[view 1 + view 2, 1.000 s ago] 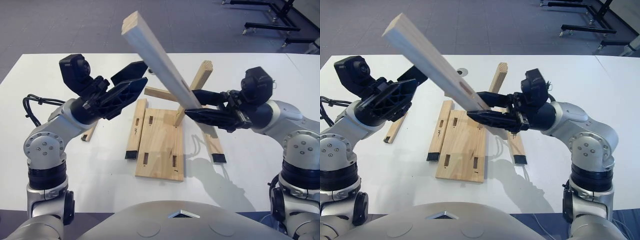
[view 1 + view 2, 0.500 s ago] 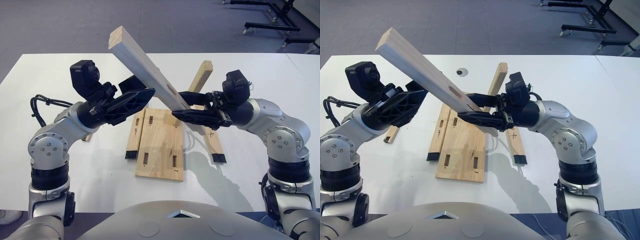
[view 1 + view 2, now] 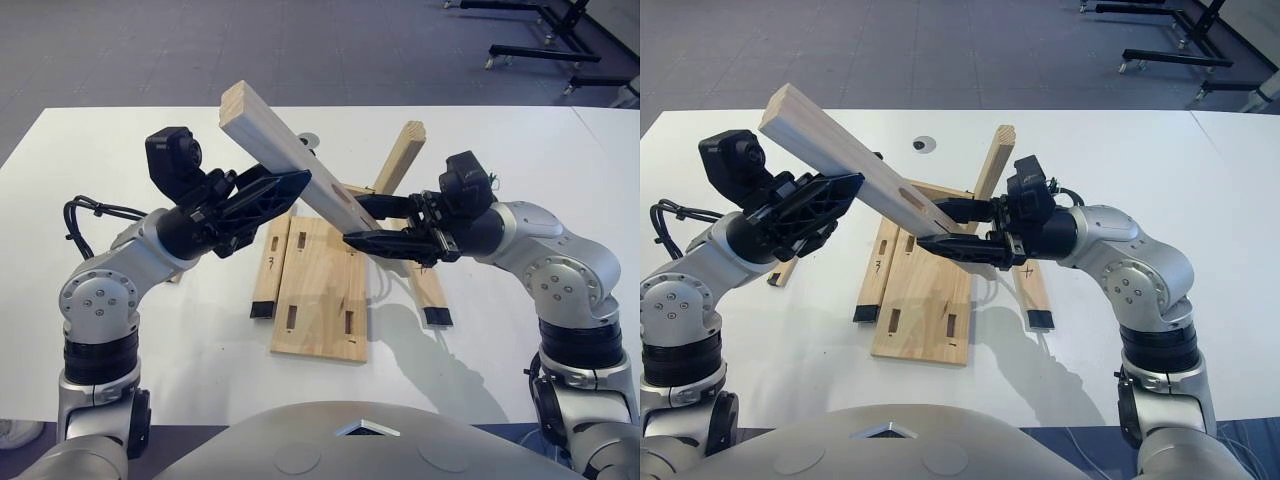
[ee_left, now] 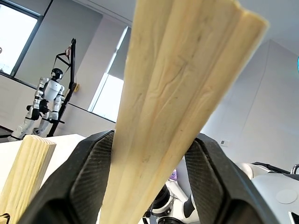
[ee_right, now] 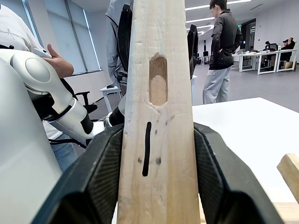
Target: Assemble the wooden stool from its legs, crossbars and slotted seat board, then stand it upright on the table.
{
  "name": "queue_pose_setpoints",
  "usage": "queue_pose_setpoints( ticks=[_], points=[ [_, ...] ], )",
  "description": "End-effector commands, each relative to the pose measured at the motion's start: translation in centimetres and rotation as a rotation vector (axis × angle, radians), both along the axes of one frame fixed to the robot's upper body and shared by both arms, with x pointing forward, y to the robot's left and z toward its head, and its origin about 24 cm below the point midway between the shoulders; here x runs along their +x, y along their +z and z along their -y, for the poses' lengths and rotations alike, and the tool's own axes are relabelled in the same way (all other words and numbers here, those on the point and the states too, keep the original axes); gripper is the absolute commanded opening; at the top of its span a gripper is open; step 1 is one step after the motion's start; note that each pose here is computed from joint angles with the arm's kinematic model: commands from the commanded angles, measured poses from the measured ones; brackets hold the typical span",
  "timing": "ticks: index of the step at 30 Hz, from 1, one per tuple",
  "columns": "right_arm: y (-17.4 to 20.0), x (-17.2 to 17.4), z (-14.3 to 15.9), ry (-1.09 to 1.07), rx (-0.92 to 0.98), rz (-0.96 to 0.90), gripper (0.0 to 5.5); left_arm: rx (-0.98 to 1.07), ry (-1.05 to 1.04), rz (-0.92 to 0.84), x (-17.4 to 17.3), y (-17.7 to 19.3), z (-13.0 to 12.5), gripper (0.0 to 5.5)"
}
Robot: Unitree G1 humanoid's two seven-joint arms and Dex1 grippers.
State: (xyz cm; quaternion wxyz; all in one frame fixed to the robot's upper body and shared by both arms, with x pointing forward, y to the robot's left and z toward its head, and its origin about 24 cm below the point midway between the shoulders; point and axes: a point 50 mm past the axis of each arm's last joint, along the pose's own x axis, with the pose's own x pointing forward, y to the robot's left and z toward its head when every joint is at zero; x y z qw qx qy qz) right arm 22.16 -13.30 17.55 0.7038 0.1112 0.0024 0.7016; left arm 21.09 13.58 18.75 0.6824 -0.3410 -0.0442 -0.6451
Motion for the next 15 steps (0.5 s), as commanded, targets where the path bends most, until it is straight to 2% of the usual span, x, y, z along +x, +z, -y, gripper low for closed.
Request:
queue_pose_setpoints(
  ticks=[1,14,15],
  points=[
    [0.3,0.6,0.1,-0.063,0.000,0.024,2.03,-0.005,-0.001,0.041,-0.5,-0.2,0.2,2.29],
    [0.0,1.3,0.6,-0.149,-0.029,-0.017,2.03,0.003,0.006,0.074,-1.2,-1.5,0.0,2.15],
    [0.0,1.4,0.6,-0.152,-0.030,-0.016,2.39,0.004,0.005,0.078,-1.3,-1.5,0.0,2.14]
  ],
)
